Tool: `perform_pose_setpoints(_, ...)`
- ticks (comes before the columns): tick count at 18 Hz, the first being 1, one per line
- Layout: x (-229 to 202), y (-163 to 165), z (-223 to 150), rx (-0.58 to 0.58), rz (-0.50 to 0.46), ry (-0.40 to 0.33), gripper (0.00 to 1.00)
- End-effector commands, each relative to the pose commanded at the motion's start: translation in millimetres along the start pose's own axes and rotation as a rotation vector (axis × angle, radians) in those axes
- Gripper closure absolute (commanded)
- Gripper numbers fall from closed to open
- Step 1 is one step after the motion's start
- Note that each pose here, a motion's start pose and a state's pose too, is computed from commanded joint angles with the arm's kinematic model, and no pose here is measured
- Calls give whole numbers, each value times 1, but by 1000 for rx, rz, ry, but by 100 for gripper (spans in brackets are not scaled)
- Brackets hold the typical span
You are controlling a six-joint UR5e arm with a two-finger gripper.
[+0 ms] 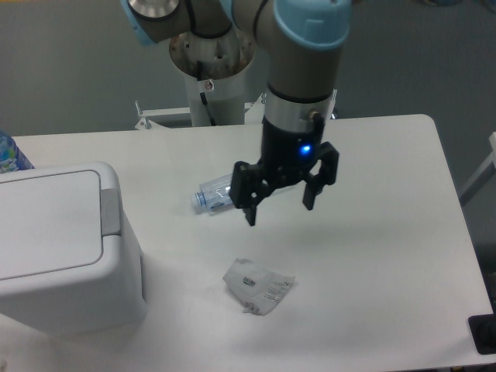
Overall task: Open the trash can
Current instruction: 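Move the gripper past the plastic bottle to above the white trash can lid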
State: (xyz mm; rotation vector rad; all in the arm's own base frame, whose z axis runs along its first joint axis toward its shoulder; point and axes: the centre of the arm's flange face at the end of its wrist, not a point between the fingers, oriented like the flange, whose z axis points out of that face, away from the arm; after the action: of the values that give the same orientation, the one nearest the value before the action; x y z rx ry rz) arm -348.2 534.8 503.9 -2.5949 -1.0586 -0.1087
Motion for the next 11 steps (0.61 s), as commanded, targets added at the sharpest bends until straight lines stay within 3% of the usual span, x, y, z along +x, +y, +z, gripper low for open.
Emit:
perform_pose_setpoints(5,62,16,1,-8,56,35,0)
perform_pose_setpoints(11,102,33,8,-31,116,64,0)
